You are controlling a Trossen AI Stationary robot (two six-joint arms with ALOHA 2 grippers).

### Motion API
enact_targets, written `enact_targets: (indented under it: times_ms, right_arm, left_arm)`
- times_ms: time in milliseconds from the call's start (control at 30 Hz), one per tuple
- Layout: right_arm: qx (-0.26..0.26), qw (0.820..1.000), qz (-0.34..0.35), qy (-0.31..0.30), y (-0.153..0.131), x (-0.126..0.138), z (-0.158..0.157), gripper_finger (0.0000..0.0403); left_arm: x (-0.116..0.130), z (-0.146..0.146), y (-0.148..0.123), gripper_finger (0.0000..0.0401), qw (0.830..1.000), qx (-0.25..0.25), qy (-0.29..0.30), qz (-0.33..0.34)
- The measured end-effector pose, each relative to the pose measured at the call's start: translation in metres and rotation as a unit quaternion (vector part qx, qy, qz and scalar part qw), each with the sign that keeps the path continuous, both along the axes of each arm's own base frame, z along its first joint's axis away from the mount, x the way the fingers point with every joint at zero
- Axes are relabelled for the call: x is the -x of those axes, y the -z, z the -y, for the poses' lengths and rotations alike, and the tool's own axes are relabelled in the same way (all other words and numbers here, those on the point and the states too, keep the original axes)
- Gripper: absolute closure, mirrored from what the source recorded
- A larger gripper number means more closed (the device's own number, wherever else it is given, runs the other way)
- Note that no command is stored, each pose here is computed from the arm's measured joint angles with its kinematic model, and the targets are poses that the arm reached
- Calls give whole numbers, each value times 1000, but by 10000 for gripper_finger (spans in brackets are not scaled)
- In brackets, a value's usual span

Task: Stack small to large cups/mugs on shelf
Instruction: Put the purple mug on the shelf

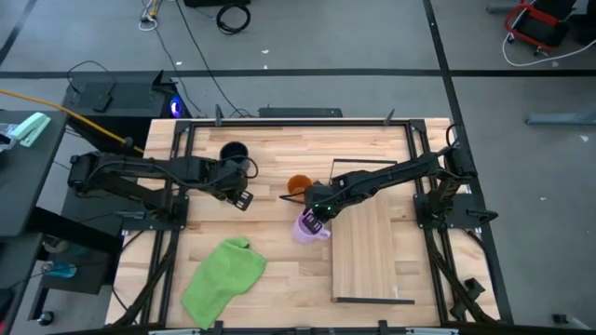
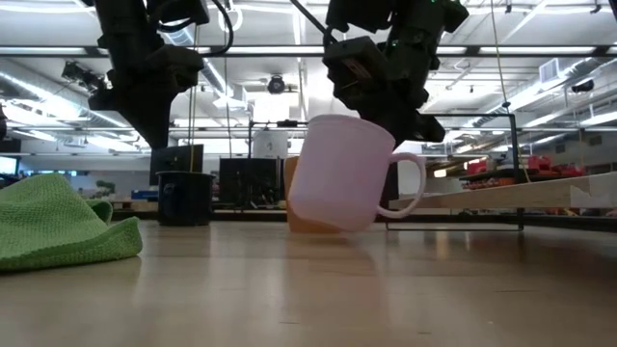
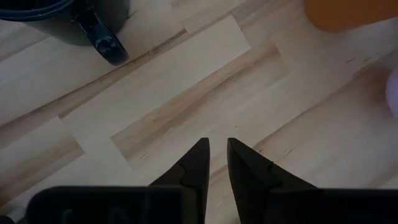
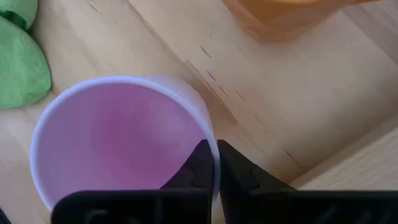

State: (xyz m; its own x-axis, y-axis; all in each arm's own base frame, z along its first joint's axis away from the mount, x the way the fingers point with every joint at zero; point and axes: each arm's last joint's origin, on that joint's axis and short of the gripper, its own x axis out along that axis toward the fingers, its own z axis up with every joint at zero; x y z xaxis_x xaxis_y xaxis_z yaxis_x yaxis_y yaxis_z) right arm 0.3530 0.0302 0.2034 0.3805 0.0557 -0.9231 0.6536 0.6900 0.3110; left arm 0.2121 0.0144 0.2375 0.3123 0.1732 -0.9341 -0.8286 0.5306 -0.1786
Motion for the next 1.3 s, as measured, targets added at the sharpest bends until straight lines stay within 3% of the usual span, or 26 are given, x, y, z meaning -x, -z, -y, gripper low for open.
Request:
enact_targets:
  times_ms: [167, 267, 467, 600, 767, 1067, 1300]
  right_arm:
    - [-1, 1000, 1, -13, -3, -1, 0, 394]
    - [-6, 999, 18, -40, -19, -7, -3, 396]
    - [27, 994, 19, -106, -80, -11, -4, 397]
    - [79, 988, -26, -132, -122, 3, 0, 398]
    - [131, 976, -103, -141, -156, 28, 8, 398]
    - [138, 973, -116, -144, -165, 54, 21, 398]
    - [123, 974, -160, -101, -146, 105, 36, 398]
  left_arm:
    - [0, 0, 0, 345, 1000, 0, 0, 0]
    - [0, 0, 0, 345, 1000, -1, 0, 0]
    - [0, 0, 0, 342, 1000, -2, 0, 0]
    - [0, 0, 0, 348, 1000, -2, 0, 0]
    - [0, 0, 0, 353, 1000, -3, 1, 0]
    - [0, 0, 0, 351, 1000, -3, 1, 0]
    - [-1, 0, 0, 357, 1000, -3, 1, 5]
